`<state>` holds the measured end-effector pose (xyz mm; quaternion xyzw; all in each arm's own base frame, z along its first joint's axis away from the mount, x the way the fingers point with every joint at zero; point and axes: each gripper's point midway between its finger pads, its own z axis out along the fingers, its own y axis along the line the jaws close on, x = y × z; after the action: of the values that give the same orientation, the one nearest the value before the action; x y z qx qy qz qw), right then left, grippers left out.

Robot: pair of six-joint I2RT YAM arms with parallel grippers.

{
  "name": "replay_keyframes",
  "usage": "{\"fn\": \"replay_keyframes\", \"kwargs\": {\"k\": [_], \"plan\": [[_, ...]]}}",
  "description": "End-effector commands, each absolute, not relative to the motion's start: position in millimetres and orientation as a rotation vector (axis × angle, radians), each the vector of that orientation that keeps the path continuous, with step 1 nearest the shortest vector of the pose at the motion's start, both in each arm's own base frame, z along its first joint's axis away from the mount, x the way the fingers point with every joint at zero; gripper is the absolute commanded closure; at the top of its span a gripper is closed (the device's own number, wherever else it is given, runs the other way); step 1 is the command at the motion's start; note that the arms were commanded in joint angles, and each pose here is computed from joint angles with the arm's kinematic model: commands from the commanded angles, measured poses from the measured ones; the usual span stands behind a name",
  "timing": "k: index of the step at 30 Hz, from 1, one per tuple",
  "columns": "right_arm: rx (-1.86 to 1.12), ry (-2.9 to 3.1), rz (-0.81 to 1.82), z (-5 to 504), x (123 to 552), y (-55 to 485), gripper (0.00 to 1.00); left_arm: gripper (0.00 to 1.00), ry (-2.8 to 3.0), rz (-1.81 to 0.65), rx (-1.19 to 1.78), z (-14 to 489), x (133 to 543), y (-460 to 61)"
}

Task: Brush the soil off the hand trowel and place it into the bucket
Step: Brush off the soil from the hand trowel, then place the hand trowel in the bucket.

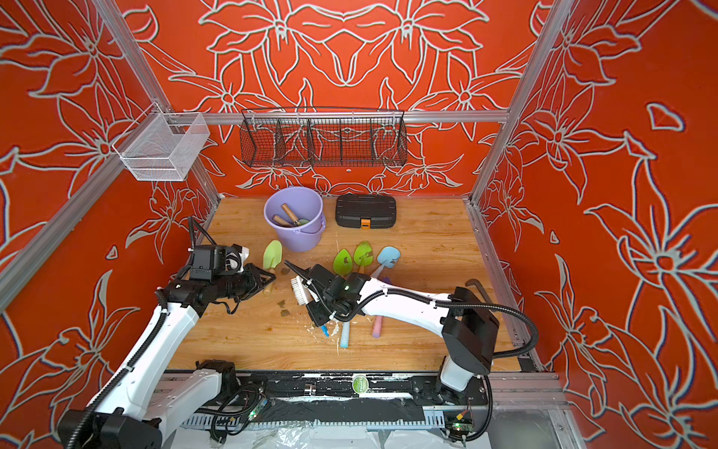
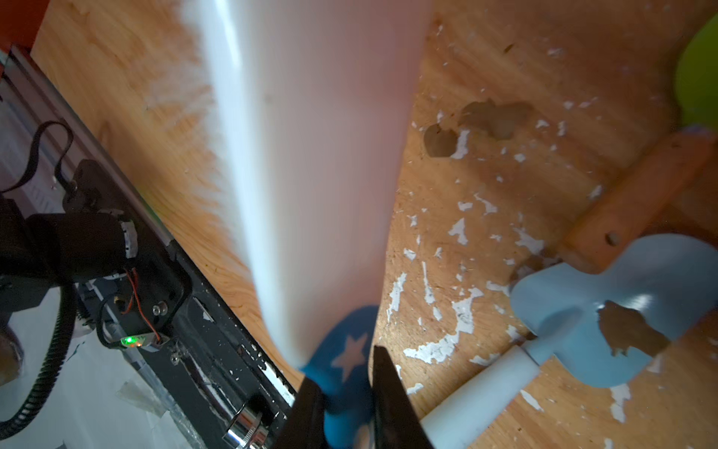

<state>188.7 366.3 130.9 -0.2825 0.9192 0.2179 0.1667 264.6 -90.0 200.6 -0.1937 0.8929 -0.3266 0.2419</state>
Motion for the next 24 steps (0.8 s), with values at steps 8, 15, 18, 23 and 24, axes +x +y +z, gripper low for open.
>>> {"fn": "replay_keyframes", "kwargs": {"k": [8,15,18,23,24], "plan": [[-0.578,2.556,0.686,164,214,340,1.00,1.00,2.389,-0.546,-0.358,260,331,-86],[-0.551,2.536,0.711,174,222,336,1.00,1.00,2.497,-0.409,-0.344,244,391,-87],[-0.545,2.525,0.718,178,224,336,1.00,1.00,2.529,-0.405,-0.338,238,411,-92],[-0.555,2.526,0.719,178,225,336,1.00,1.00,2.571,-0.397,-0.342,227,439,-97],[-0.553,2.526,0.718,178,226,336,1.00,1.00,2.582,-0.395,-0.345,226,445,-98]]}}
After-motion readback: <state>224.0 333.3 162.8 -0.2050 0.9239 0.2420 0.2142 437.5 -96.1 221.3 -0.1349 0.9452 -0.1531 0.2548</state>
